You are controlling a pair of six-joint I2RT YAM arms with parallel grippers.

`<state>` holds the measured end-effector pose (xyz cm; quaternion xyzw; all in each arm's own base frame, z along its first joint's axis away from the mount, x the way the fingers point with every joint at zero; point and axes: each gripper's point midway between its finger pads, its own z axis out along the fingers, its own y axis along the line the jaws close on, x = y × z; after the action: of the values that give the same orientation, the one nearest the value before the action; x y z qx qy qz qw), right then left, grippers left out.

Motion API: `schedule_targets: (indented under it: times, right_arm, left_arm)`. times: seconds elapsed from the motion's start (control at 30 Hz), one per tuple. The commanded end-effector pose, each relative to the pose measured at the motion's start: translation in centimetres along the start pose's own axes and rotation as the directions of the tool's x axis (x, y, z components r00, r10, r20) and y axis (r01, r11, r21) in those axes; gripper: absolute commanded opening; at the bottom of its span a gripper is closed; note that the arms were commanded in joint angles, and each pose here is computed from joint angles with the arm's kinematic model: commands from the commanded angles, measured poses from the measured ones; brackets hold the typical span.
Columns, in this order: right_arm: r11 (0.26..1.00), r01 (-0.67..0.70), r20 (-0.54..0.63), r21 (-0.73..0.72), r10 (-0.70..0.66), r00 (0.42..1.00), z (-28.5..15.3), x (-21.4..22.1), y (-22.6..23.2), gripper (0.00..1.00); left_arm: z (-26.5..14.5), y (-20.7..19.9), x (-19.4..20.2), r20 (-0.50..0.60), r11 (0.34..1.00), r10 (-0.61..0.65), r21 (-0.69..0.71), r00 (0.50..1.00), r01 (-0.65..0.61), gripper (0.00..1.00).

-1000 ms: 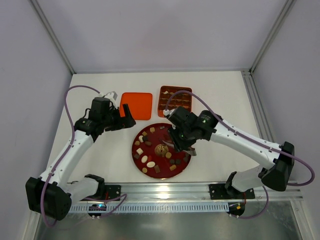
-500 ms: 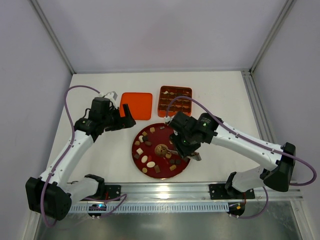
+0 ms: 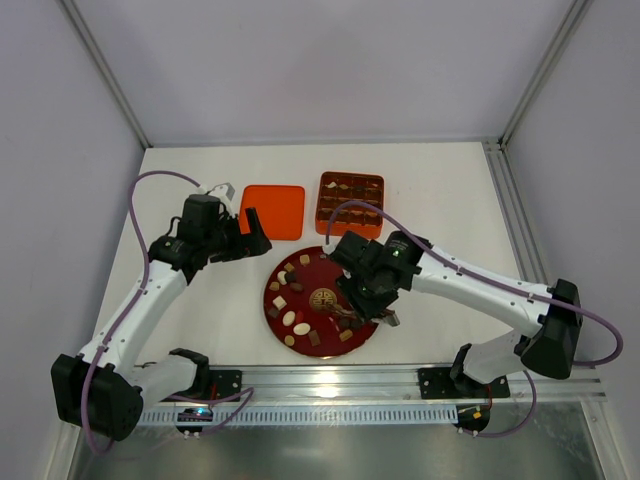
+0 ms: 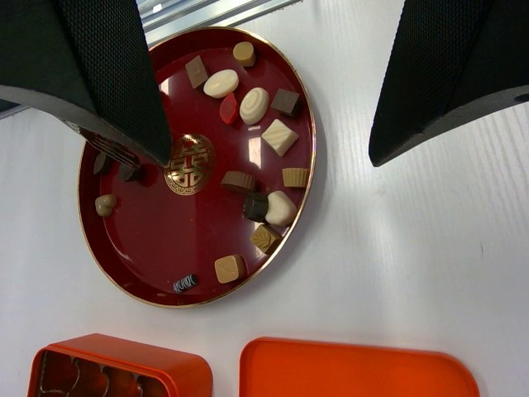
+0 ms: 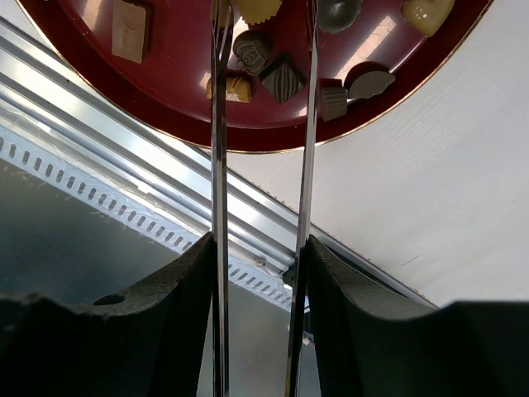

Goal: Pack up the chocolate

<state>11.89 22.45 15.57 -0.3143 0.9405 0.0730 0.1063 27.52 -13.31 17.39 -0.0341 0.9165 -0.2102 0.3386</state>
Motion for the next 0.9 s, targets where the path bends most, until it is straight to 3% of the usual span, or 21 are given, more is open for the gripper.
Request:
schedule_targets:
  times: [0.0,0.4,0.7,0.87]
  right_arm:
    - [1.0,0.022,0.0,-0.016,-0.022,1.0,0.3,0.0,0.5,0.48]
    - [0.999,0.034,-0.011,-0.016,-0.034,0.999,1.7,-0.2,0.6,0.47]
    - [0.998,0.043,-0.029,-0.042,-0.044,0.999,1.8,-0.1,1.2,0.33]
    - [0.999,0.051,-0.009,-0.003,-0.051,0.999,1.0,-0.8,0.6,0.33]
  left_arm:
    - [-0.7,-0.9,-1.1,0.034,0.999,0.02,0.029,0.999,-0.02,0.99]
    - [-0.7,-0.8,-1.1,0.033,0.999,0.018,0.027,0.999,-0.019,1.0]
    - [-0.8,-0.9,-1.1,0.036,0.999,0.021,0.028,0.999,-0.022,1.0]
    - [-0.8,-0.9,-1.2,0.038,0.999,0.02,0.027,0.999,-0.021,1.0]
